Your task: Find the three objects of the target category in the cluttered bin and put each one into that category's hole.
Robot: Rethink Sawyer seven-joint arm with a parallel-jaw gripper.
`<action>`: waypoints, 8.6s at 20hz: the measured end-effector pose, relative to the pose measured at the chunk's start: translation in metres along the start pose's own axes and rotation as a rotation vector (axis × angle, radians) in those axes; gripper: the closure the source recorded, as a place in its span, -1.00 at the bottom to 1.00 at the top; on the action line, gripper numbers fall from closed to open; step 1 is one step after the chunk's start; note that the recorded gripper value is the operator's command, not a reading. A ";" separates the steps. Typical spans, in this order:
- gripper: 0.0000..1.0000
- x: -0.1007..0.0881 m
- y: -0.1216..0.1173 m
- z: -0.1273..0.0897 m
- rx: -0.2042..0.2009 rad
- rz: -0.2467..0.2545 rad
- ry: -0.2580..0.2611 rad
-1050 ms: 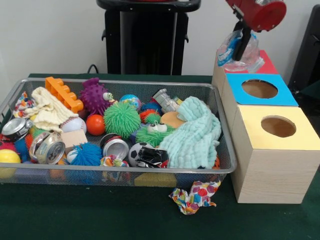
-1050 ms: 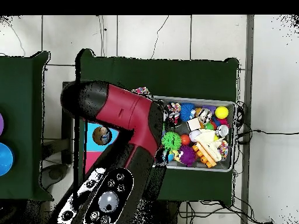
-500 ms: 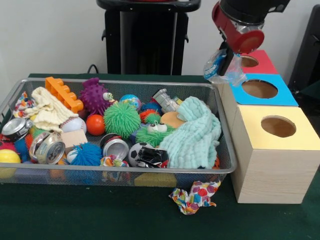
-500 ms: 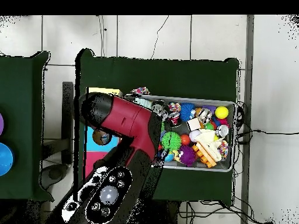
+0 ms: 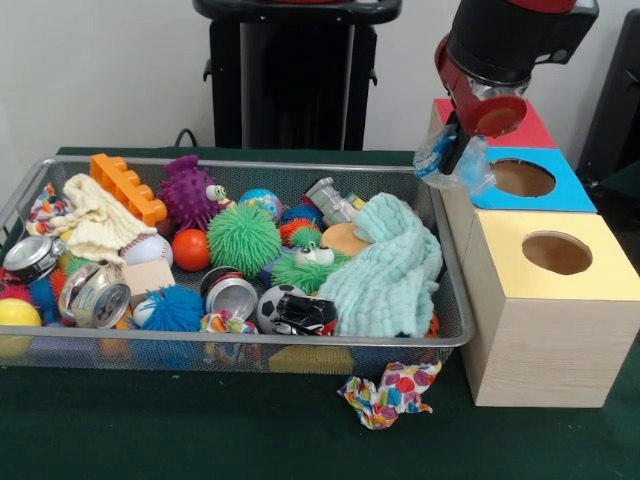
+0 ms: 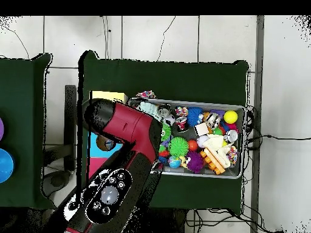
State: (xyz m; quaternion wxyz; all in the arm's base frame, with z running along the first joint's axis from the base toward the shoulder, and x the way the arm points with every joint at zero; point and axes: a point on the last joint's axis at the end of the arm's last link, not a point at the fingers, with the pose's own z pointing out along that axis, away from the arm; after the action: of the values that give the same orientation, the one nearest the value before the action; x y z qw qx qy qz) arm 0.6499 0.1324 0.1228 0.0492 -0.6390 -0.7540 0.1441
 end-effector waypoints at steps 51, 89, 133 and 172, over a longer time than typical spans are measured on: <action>1.00 0.060 0.019 -0.035 -0.088 0.085 0.051; 1.00 0.050 -0.037 -0.074 -0.093 0.160 0.079; 1.00 0.032 -0.023 0.007 -0.046 0.174 -0.017; 1.00 0.045 0.004 -0.001 -0.094 0.160 -0.014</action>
State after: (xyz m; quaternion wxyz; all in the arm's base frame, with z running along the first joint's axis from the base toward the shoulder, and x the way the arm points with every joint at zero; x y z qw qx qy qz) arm 0.6457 0.1770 0.1182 0.0024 -0.6978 -0.7067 0.1165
